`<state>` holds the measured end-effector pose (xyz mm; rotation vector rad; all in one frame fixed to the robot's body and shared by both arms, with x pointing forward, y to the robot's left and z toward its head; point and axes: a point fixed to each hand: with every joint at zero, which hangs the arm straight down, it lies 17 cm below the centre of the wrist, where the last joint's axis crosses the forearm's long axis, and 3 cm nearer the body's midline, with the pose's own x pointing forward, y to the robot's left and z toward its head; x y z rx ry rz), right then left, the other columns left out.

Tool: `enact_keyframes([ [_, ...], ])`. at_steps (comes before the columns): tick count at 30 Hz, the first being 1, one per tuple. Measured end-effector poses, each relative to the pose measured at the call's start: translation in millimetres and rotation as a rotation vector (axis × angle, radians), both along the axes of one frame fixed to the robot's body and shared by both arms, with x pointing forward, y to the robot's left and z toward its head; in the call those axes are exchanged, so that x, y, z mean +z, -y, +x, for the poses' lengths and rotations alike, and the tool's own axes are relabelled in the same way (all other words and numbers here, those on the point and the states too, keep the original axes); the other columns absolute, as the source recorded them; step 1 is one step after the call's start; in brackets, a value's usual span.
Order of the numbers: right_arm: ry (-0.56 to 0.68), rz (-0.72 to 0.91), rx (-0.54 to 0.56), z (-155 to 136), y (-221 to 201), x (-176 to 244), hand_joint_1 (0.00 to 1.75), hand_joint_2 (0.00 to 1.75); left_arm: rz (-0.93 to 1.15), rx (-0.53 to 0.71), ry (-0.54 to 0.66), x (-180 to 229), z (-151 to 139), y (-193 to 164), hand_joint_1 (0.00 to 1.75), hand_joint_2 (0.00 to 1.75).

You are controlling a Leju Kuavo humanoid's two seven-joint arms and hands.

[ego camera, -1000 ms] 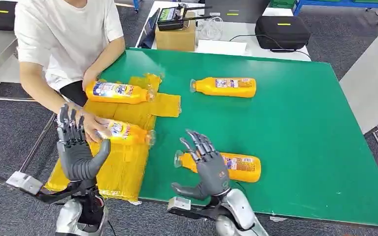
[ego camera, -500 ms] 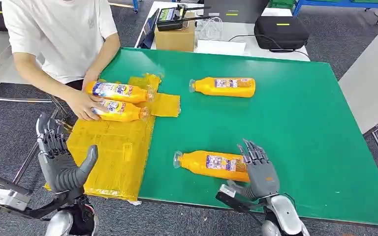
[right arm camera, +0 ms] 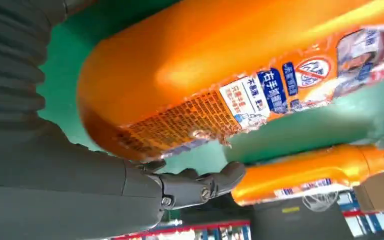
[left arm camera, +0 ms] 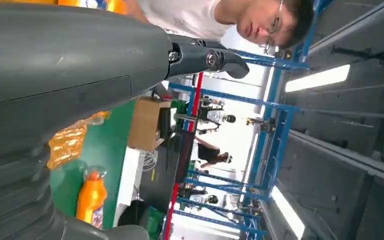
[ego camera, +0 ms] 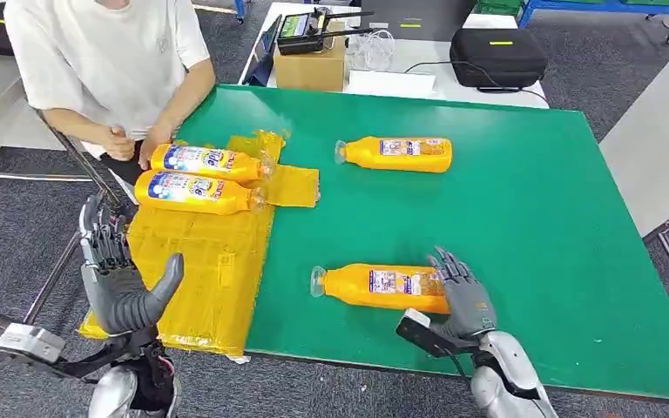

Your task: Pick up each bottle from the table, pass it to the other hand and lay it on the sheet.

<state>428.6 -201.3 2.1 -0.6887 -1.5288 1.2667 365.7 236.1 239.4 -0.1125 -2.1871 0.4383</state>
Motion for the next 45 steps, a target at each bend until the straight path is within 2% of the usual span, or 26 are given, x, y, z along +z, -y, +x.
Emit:
enact_keyframes([
  [3, -0.010, -0.002, -0.001, 3, 2, -3, 0.00, 1.75, 0.000, -0.008, -0.005, -2, 2, 3, 0.00, 1.75],
  [6, -0.064, 0.075, 0.024, 4, -4, -7, 0.00, 1.75, -0.011, -0.026, -0.017, -5, 6, 6, 0.00, 1.75],
  [15, -0.106, 0.035, 0.047, 14, -3, -22, 0.00, 1.75, -0.020, -0.059, -0.041, -12, 13, 14, 0.00, 1.75],
  [16, -0.116, 0.024, 0.065, 17, -5, -25, 1.38, 1.75, -0.017, -0.071, -0.046, -13, 15, 16, 0.00, 1.75],
  [17, -0.124, 0.018, 0.070, 17, -5, -26, 1.55, 1.75, -0.018, -0.076, -0.046, -14, 16, 17, 0.00, 1.75],
  [18, -0.133, 0.012, 0.075, 18, -5, -28, 1.41, 1.75, -0.019, -0.084, -0.048, -14, 16, 18, 0.00, 1.75],
  [19, -0.141, 0.007, 0.082, 18, -5, -30, 1.41, 1.75, -0.023, -0.090, -0.048, -15, 16, 19, 0.00, 1.75],
  [21, -0.154, -0.010, 0.094, 22, -2, -32, 1.61, 1.75, -0.018, -0.101, -0.048, -15, 17, 21, 0.00, 1.75],
  [22, -0.158, -0.021, 0.098, 23, -1, -32, 1.61, 1.75, -0.015, -0.105, -0.047, -15, 17, 22, 0.00, 1.75],
  [24, -0.166, -0.045, 0.104, 27, 4, -33, 1.75, 1.75, -0.010, -0.109, -0.045, -15, 17, 22, 0.00, 1.75],
  [35, -0.195, -0.096, 0.122, 41, 20, -32, 1.75, 1.75, 0.009, -0.124, -0.038, -16, 14, 20, 0.00, 1.75],
  [41, -0.196, 0.013, 0.131, 39, 12, -25, 1.75, 1.75, 0.026, -0.119, -0.018, -11, 11, 18, 0.00, 1.75],
  [45, -0.181, 0.186, 0.122, 34, -1, -14, 1.75, 1.75, 0.032, -0.117, -0.016, -10, 7, 17, 0.00, 1.75],
])
